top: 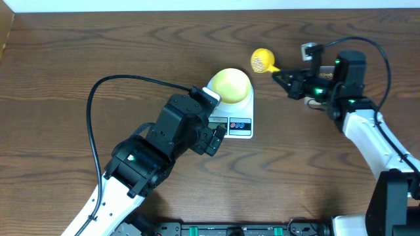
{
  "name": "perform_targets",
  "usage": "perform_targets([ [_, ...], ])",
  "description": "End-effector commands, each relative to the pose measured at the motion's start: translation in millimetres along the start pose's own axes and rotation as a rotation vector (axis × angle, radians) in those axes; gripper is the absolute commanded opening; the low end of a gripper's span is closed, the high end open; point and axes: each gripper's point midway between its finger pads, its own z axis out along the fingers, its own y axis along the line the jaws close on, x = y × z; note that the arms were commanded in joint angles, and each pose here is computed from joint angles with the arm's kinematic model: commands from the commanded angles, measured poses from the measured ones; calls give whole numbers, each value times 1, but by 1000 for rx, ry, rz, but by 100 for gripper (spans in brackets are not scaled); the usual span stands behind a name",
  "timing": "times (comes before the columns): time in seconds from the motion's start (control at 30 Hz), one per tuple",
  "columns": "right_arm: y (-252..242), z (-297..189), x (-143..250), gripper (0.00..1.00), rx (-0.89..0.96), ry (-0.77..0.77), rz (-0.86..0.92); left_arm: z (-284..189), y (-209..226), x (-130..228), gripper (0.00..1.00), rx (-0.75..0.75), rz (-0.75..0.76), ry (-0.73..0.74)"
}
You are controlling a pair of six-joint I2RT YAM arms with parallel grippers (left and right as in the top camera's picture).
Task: Scoop item into bowl and weigh 50g on scale
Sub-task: 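Carry the filled scoop over the yellow bowl with the right gripper, then tilt the scoop to pour beans into the yellow bowl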
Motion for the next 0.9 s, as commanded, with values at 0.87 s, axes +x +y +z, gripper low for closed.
perform_targets([
  [0.87,42,52,32,1,12,85,-793,1,-1,2,97,10,14,9],
])
